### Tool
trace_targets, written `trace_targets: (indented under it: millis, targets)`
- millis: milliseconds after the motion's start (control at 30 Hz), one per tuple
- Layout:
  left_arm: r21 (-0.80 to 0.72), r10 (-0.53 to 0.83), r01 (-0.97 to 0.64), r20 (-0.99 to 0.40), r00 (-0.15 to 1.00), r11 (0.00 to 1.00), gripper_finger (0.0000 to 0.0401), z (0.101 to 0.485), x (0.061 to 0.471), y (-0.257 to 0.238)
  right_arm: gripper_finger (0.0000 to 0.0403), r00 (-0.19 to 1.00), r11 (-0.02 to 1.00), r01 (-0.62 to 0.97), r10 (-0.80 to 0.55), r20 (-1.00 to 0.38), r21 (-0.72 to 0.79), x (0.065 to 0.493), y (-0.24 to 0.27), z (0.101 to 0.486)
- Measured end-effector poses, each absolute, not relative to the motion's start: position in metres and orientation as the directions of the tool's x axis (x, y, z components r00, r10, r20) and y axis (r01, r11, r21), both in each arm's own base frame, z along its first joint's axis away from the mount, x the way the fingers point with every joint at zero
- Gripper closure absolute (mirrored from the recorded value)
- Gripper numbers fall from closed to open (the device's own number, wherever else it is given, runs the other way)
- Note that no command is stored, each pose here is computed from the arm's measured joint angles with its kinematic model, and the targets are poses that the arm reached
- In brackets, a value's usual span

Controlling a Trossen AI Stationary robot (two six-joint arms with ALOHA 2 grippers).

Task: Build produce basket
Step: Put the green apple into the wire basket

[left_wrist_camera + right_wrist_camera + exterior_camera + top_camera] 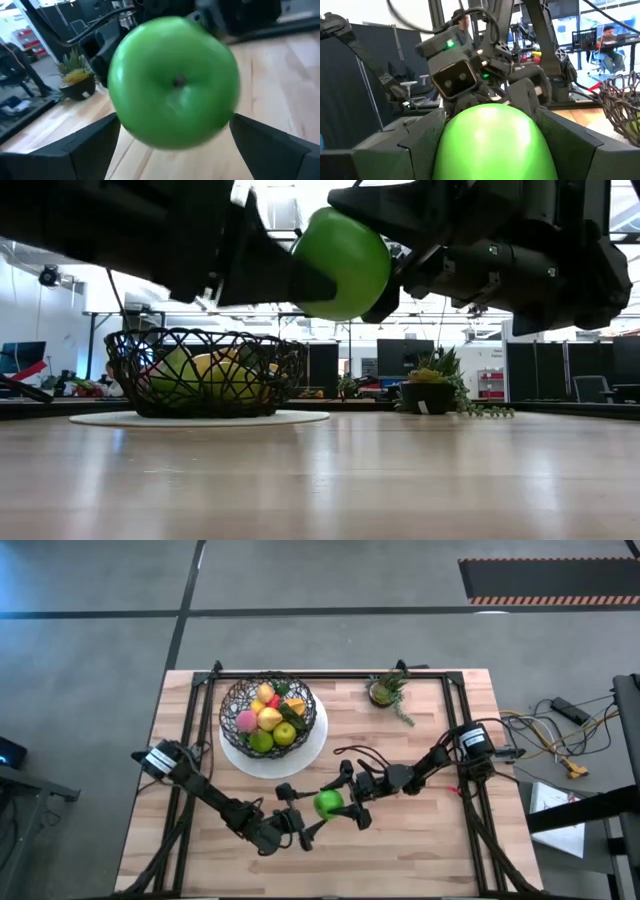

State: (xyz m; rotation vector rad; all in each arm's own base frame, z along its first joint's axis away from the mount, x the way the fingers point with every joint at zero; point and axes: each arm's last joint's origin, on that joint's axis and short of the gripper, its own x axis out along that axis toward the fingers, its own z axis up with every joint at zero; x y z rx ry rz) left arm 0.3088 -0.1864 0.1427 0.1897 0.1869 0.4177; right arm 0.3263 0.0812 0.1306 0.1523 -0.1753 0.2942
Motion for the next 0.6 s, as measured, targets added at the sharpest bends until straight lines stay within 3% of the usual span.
trace_targets:
  millis: [267,600]
  targets:
    - [0.146,0.322,-0.302,-0.134,0.937,0.942,0.0044,0.146,0.323,-0.168,0.0122,0.936,0.947,-0.310,0.287,0.202,0.089,0.328,0.082,0.132]
    - [0.160,0.241,-0.225,-0.089,0.966,0.961,0.0044,0.154,0.325,-0.169,0.0122,0.931,0.949,-0.314,0.301,0.207,0.035,0.327,0.083,0.134]
